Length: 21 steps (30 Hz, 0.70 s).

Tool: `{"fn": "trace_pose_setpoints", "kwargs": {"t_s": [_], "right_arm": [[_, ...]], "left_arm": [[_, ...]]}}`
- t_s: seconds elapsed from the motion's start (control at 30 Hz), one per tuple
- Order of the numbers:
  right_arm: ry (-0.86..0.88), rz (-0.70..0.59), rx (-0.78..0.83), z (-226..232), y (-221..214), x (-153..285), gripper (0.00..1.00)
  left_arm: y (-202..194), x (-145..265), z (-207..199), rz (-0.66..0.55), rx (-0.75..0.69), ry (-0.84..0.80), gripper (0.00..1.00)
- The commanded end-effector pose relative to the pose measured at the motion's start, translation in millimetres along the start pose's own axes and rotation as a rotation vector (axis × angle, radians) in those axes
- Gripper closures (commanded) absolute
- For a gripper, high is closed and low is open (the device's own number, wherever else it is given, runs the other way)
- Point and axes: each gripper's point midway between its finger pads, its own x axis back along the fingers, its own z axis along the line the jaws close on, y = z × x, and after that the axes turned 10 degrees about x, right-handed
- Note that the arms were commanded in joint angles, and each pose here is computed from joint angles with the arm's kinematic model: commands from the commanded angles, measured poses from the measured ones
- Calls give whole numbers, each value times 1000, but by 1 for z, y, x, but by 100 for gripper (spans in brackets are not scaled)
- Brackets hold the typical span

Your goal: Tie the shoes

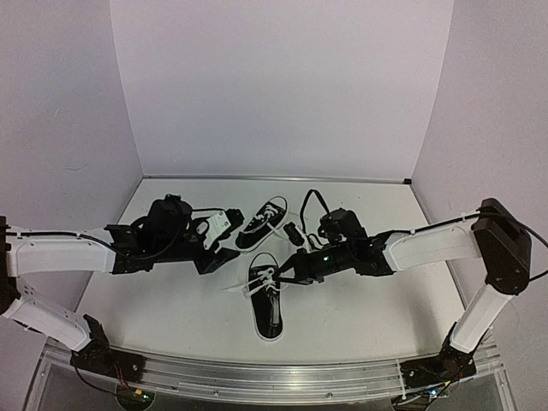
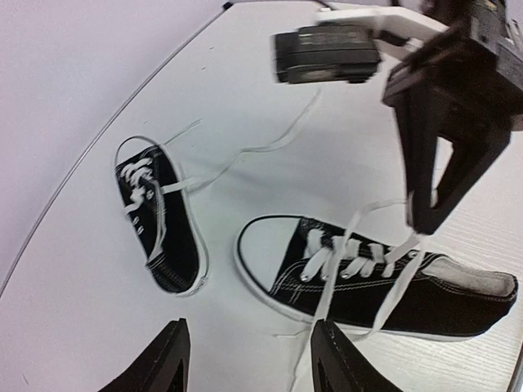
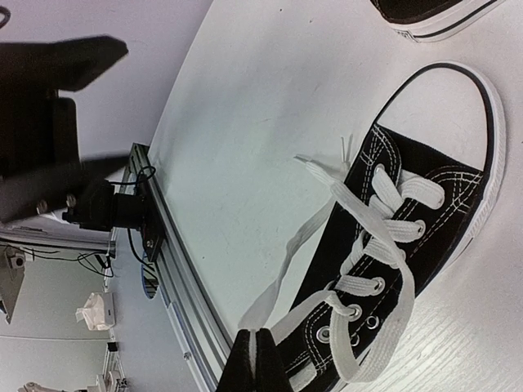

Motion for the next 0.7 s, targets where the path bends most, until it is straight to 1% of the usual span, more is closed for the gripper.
{"fn": "trace_pose_setpoints", "kwargs": {"t_s": [0.0,0.1,0.17,0.57,0.67], "right_arm": [[15,-35,33,7,11,0,100],[15,-37,34,7,12,0,100],[13,-39,34,7,13,0,100],[5,-34,29,3,11,-3,100],[2,-35,28,3,11,-3,100]], "left_arm": [[-58,-4,1,222,60,-20,49],[-85,-22,-2,341,61,-36,51],[-96,-33,-4,398,60,-49,52],[-125,-78,-8,565,6,-107,52],[-129,-82,-11,591,-3,-131,55]]}}
